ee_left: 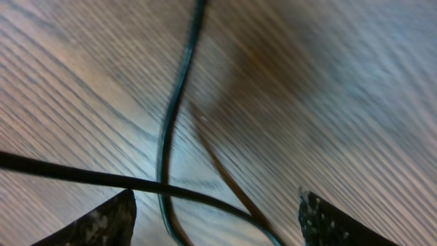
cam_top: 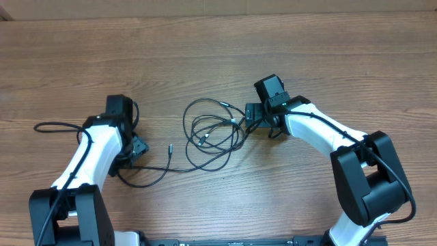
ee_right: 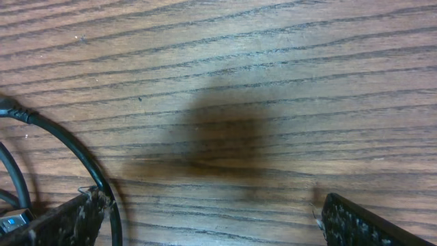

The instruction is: Untangle cables

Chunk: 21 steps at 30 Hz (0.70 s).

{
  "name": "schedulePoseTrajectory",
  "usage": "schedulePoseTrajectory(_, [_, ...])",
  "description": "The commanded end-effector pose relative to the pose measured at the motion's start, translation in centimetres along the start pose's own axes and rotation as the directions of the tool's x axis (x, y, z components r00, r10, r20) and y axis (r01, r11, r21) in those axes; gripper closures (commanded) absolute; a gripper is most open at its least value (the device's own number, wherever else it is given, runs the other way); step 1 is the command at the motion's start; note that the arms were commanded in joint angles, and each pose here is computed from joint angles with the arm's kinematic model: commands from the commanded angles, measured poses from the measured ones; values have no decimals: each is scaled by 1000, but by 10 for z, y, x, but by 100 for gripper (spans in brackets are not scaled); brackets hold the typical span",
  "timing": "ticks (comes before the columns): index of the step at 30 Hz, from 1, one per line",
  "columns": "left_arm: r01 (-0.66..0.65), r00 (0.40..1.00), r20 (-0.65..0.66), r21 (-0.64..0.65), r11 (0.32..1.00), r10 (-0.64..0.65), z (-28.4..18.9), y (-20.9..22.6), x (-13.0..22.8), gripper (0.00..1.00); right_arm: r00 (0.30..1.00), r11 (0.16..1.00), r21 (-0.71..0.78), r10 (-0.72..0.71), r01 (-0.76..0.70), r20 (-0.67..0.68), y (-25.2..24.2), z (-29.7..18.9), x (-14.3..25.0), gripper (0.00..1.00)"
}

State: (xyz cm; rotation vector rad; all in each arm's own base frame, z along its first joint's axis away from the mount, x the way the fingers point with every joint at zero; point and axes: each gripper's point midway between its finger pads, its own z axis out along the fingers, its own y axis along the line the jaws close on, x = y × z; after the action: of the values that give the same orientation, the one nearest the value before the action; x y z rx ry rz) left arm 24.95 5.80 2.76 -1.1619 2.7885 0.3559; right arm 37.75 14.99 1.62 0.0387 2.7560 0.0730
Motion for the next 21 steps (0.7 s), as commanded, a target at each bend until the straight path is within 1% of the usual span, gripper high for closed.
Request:
schedulePoseTrajectory(1, [68,997,40,-67,995,-66,13,14,2,18,1000,1000,-3,6,-6,-3,0,2,2,0])
schedulePoseTrajectory(3, [82,995,55,-56,995,-79,21,13,3,10,1000,1000,-3,6,-6,-3,0,2,2,0])
schedulePoseTrajectory(4, [86,995,59,-51,995,-83,24,13,4,9,1000,1000,-3,6,-6,-3,0,2,2,0])
schedulePoseTrajectory(9, [107,992,72,-38,994,-104,35,14,9,10,1000,1000,-3,6,-6,-3,0,2,2,0])
schedulePoseTrajectory(11, [119,990,76,-35,992,-116,38,14,11,20,1000,1000,-3,6,-6,-3,0,2,1,0])
schedulePoseTrajectory(12, [119,990,76,-33,992,-116,40,14,12,30,1000,1000,-3,6,-6,-3,0,2,1,0])
schedulePoseTrajectory(15, [139,988,76,-32,990,-136,45,16,16,49,1000,1000,-3,6,-6,-3,0,2,1,0])
schedulePoseTrajectory(17, [157,985,78,-30,987,-154,48,17,18,58,1000,1000,-3,6,-6,-3,0,2,2,0])
schedulePoseTrajectory(20, [162,983,90,-14,987,-160,53,16,19,67,1000,1000,-3,6,-6,-3,0,2,2,0])
schedulePoseTrajectory(21, [164,982,93,-10,986,-162,54,16,19,69,1000,1000,-3,6,-6,-3,0,2,2,0])
